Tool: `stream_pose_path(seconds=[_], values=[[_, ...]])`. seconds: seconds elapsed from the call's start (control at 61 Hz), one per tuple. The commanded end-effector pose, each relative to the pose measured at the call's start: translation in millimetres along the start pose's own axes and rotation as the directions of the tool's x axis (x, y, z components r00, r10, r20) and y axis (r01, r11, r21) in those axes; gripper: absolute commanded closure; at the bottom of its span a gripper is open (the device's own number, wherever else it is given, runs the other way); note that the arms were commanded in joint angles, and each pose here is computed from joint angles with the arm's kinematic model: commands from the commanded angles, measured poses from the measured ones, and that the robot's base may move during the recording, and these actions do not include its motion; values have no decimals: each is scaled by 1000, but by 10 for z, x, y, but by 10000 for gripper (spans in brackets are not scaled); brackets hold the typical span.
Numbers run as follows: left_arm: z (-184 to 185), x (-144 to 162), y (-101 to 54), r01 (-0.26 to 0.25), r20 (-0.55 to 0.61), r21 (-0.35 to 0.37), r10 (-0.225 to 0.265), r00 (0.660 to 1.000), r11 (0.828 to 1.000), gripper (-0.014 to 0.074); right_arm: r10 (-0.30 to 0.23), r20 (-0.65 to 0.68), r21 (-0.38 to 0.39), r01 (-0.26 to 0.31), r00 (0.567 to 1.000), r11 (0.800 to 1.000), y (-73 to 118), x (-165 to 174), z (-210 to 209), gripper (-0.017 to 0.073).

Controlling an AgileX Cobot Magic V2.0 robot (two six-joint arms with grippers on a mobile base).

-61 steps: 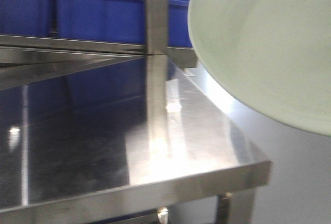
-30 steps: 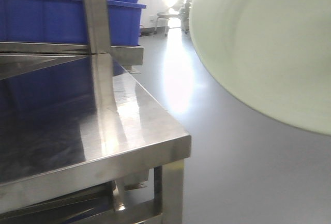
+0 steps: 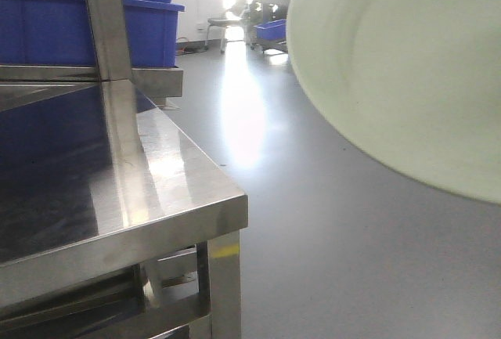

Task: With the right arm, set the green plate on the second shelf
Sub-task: 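Drive the base away from the table holding the plate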

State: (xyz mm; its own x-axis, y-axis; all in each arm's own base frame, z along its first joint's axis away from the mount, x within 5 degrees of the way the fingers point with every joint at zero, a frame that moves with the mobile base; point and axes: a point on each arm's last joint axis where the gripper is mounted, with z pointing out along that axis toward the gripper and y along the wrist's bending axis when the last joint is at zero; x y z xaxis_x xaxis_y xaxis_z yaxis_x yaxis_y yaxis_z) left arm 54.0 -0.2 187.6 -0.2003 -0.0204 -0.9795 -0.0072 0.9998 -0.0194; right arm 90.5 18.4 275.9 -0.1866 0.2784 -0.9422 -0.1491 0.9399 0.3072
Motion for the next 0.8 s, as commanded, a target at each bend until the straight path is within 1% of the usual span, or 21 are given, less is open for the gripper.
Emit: stream_pose_path(seconds=[0.0,0.787], values=[[21,48,3,1,61,0,-1,998,1000,470,9,137,-15,-7,991,1000,39,-206,-28,508],[21,48,3,1,61,0,-1,998,1000,470,9,134,-14,-7,991,1000,38,-203,-26,508]])
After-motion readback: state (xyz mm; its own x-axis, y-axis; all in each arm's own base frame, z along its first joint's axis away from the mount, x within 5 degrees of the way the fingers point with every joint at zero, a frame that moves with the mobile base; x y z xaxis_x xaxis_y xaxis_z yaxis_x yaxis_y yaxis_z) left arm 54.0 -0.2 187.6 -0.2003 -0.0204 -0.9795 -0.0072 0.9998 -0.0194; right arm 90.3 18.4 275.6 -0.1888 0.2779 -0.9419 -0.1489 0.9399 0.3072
